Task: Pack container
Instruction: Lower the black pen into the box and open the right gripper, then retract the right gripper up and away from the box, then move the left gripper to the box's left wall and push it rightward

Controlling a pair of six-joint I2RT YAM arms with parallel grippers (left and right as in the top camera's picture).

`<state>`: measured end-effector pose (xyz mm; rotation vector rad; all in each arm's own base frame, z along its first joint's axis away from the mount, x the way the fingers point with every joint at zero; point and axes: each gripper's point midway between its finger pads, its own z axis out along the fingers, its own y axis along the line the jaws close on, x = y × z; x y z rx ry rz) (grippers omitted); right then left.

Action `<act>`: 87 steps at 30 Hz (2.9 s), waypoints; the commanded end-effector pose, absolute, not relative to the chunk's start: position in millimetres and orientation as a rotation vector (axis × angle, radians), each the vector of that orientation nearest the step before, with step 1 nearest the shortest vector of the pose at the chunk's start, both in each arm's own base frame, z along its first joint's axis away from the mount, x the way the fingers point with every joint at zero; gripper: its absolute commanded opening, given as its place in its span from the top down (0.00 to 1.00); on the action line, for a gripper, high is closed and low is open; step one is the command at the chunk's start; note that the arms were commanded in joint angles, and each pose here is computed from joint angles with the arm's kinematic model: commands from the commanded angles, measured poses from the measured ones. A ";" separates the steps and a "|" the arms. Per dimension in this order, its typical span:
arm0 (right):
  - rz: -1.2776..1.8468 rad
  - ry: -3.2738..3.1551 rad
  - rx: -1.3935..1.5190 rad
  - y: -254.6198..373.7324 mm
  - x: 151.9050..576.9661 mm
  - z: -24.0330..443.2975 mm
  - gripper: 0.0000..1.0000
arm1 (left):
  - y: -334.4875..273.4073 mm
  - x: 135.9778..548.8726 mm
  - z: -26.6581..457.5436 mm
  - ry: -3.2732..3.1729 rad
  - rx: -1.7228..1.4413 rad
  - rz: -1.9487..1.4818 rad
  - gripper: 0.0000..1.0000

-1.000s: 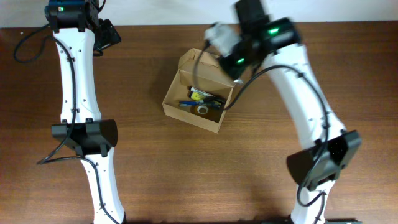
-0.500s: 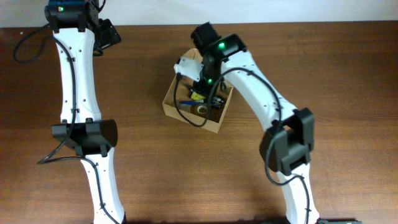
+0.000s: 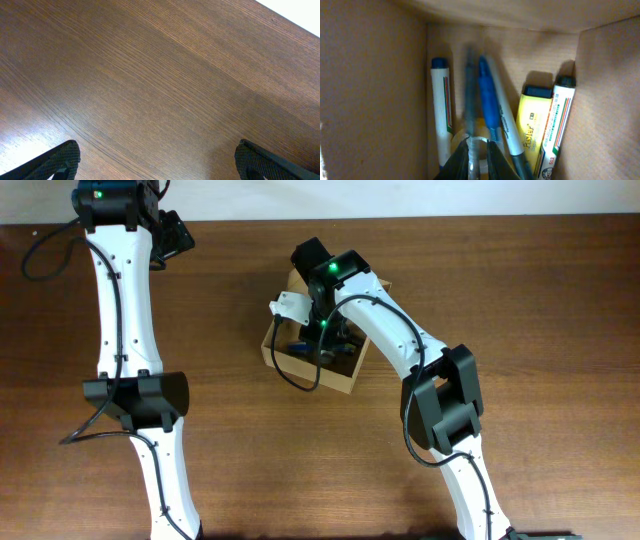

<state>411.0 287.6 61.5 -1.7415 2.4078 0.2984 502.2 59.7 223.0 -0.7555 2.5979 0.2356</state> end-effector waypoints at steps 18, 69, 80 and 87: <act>0.145 2.458 -1.412 280.9 434.7 120.9 0.64 | 64.4 502.7 220.8 2.600 -0.753 0.256 0.00; 0.155 2.711 -0.012 -17.8 467.6 213.7 0.34 | 19.2 539.2 229.3 2.601 -0.349 -0.057 0.00; 0.089 2.765 0.080 -49.5 460.6 184.8 0.34 | -18.5 489.6 145.2 2.995 -0.023 -0.177 0.00; 0.247 2.749 0.131 -55.5 458.0 184.8 0.35 | -56.0 470.0 102.3 3.131 0.170 -0.214 0.00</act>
